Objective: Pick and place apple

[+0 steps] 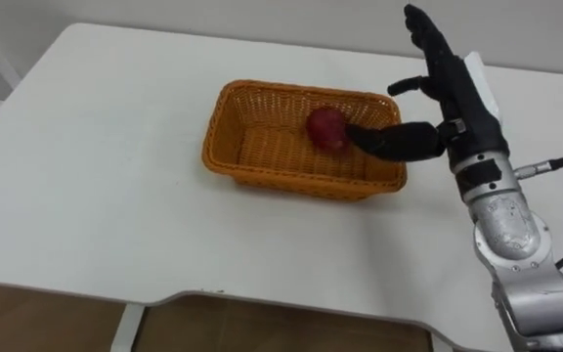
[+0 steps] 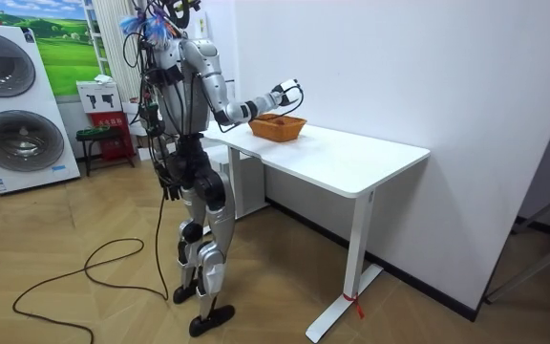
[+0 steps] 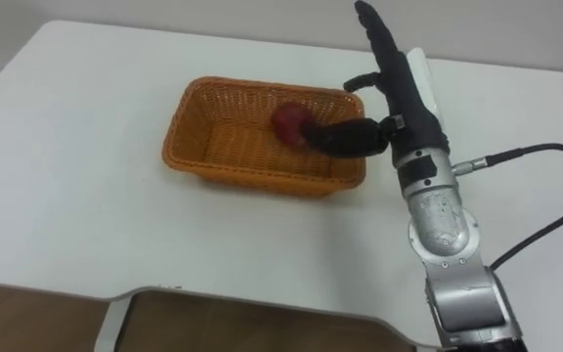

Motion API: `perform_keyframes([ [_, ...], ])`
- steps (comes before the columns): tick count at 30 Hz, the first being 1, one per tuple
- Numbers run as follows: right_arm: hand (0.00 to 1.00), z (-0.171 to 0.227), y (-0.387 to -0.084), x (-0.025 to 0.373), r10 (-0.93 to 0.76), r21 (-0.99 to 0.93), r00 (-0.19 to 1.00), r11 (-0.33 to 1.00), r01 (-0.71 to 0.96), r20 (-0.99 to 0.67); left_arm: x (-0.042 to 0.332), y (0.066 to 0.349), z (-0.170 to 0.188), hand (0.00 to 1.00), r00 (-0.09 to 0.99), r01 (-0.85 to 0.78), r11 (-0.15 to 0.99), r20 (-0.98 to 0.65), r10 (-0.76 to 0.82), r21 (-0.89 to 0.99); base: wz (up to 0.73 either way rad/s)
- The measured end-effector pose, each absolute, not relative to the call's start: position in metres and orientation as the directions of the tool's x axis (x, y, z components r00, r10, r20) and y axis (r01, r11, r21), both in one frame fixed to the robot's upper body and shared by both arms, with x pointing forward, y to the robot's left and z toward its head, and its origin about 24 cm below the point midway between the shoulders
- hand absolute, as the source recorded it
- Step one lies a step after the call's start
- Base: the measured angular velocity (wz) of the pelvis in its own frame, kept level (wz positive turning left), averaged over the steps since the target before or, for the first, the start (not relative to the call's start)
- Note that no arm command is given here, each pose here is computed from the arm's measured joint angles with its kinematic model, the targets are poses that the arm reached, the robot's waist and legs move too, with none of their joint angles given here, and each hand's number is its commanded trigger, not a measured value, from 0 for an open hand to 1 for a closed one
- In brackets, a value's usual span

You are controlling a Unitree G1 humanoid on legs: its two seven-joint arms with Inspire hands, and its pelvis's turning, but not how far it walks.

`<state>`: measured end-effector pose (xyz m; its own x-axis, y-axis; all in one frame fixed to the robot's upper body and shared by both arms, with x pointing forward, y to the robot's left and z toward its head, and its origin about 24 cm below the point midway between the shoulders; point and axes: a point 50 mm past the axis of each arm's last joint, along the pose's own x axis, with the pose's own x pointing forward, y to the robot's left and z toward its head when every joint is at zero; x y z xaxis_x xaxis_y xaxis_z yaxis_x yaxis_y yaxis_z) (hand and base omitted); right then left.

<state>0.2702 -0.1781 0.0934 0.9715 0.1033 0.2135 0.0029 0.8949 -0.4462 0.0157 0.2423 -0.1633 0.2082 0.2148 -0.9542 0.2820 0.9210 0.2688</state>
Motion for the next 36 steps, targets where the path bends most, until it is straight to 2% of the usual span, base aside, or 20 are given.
perform_keyframes([
  [5, 0.0, 0.089, -0.167, 0.269, 0.154, -0.449, 0.969, 0.892, -0.054, 0.191, 0.018, 0.242, -0.163, 0.0, 0.214, 0.283, 0.92, -0.953, 0.215, 0.271, 0.0],
  [12, 0.0, 0.085, -0.169, 0.27, 0.139, -0.44, 0.974, 0.897, -0.048, 0.177, 0.02, 0.243, -0.163, 0.0, 0.221, 0.284, 0.918, -0.95, 0.219, 0.278, 0.0],
  [17, 0.0, 0.092, -0.189, 0.27, 0.019, -0.416, 0.974, 0.906, 0.078, 0.225, 0.017, 0.245, -0.163, 0.0, 0.214, 0.259, 0.923, -0.948, 0.233, 0.286, 0.02],
  [20, 0.0, 0.102, -0.217, 0.268, -0.154, -0.365, 0.942, 0.893, 0.261, 0.297, 0.011, 0.25, -0.162, 0.0, 0.202, 0.218, 0.926, -0.942, 0.267, 0.309, 0.0],
  [23, 0.0, 0.109, -0.244, 0.26, -0.331, -0.297, 0.871, 0.845, 0.445, 0.363, 0.003, 0.251, -0.162, 0.0, 0.187, 0.201, 0.923, -0.938, 0.293, 0.328, 0.01],
  [25, 0.0, 0.113, -0.27, 0.251, -0.485, -0.245, 0.781, 0.764, 0.597, 0.393, -0.008, 0.253, -0.161, 0.0, 0.164, 0.181, 0.925, -0.938, 0.305, 0.333, 0.0],
  [29, 0.0, 0.112, -0.308, 0.232, -0.687, -0.137, 0.612, 0.614, 0.777, 0.391, -0.016, 0.256, -0.16, 0.0, 0.148, 0.158, 0.924, -0.933, 0.328, 0.349, 0.0],
  [33, 0.0, 0.09, -0.34, 0.204, -0.858, -0.071, 0.421, 0.42, 0.905, 0.295, -0.016, 0.258, -0.159, 0.0, 0.148, 0.132, 0.925, -0.93, 0.337, 0.356, -0.11],
  [36, 0.0, 0.066, -0.361, 0.177, -0.937, -0.099, 0.283, 0.268, 0.958, 0.203, -0.012, 0.26, -0.158, 0.0, 0.166, 0.121, 0.923, -0.924, 0.344, 0.366, -0.04],
])
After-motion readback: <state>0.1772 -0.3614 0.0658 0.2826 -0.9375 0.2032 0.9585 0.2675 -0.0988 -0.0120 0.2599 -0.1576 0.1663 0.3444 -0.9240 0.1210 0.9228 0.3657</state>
